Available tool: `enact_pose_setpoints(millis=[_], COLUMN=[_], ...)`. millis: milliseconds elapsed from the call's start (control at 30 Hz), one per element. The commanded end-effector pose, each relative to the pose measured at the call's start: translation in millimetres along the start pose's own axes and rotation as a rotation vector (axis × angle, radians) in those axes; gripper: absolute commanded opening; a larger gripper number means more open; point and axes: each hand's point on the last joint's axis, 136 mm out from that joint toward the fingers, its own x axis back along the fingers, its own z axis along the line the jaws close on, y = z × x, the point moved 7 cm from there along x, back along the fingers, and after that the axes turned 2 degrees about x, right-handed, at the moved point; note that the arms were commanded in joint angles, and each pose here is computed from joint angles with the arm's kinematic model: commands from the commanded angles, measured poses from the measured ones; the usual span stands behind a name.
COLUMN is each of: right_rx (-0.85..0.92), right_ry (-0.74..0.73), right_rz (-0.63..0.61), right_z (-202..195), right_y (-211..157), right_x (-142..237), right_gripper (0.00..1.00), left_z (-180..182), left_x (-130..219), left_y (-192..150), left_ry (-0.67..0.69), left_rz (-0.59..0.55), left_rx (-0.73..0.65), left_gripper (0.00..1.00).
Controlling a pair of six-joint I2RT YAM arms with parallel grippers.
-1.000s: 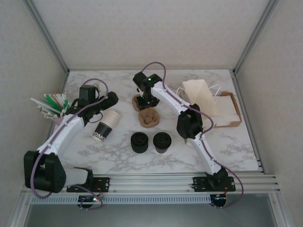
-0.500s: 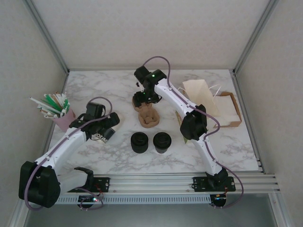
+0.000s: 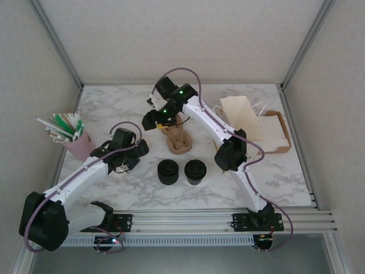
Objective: Pack the takeout coffee
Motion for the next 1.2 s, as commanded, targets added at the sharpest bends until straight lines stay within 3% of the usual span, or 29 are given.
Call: enact_pose_setpoints(millis=[0,167,367,533,733,867,1000,1167], right_rx=[0.017,0.001,0.006,0.003,0.005,0.009,0.031,0.064], right_ry=[0.146,0.16,0.176,0.212,0.243,0.264,0.275,0.315], right_rz=[0.038,0.05,0.07,0.101,0.132,0.148,0.148,0.127], right_z=[5,-6,-13,-13,-10,-6,3,19], right_y=[2,6,5,1,-5,-8,-9,-7], right_x=[-22,-42,-67,-82,-92,-95,-88,-73], right_gripper=[0.72,0.71,0.71,0.7,0.67,0.58,0.36,0.26], left_z=[7,6,32,49,58,58,59,56], left_x=[13,36,51,42,26,14,10,7], left_y=[-9,-7,-27,-52,-59,-60,-54,-50], left_ry=[-0.018,-0.096,-0.102,-0.125,-0.112,-0.144,-0.173,-0.247], left_rz=[0.001,-0.04,-0.04,0.01,0.025,0.054,0.041,0.047], left_rx=[0.061,0.151,0.302,0.39,0.399,0.401,0.401,0.408], left_gripper=[1.0,1.0,1.0,1.0,0.98,0.92,0.88,0.85])
